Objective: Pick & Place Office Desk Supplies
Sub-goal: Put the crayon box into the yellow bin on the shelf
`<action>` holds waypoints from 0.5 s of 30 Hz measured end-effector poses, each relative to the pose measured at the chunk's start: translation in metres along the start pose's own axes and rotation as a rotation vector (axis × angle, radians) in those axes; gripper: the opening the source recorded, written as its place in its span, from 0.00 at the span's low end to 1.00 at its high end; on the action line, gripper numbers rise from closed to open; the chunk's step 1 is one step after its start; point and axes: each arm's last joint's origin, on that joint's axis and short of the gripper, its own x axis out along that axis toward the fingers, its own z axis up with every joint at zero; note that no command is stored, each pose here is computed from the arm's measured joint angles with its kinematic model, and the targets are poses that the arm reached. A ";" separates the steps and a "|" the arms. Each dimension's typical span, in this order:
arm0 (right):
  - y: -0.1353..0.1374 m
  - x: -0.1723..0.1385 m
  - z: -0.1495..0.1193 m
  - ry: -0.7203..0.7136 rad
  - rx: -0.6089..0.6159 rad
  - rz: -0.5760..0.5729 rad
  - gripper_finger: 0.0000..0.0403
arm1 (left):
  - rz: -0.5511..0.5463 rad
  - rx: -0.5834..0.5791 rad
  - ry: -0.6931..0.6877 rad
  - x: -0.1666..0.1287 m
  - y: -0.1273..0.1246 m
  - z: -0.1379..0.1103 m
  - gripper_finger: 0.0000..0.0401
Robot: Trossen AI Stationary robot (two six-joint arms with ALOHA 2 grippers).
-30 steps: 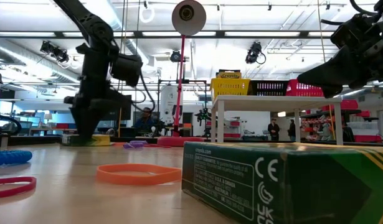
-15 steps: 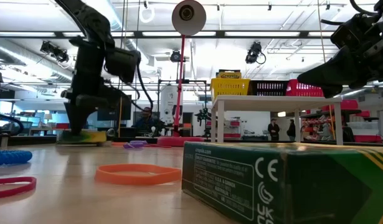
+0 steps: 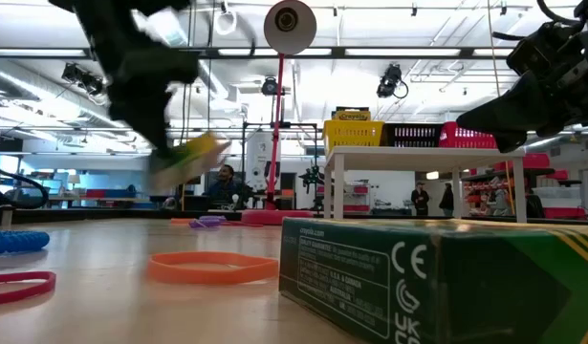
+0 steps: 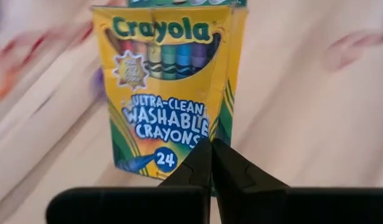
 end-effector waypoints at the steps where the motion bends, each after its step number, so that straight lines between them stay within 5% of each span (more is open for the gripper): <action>1: 0.000 0.000 0.000 0.000 0.012 0.000 0.06 | -0.022 0.001 -0.058 0.002 -0.011 -0.002 0.01; 9: 0.006 0.006 0.015 0.036 0.147 -0.031 0.06 | -0.091 -0.009 -0.485 0.037 -0.082 -0.007 0.02; 15: 0.015 0.015 0.052 0.128 0.260 -0.178 0.06 | 0.017 -0.007 -0.673 0.080 -0.105 -0.005 0.02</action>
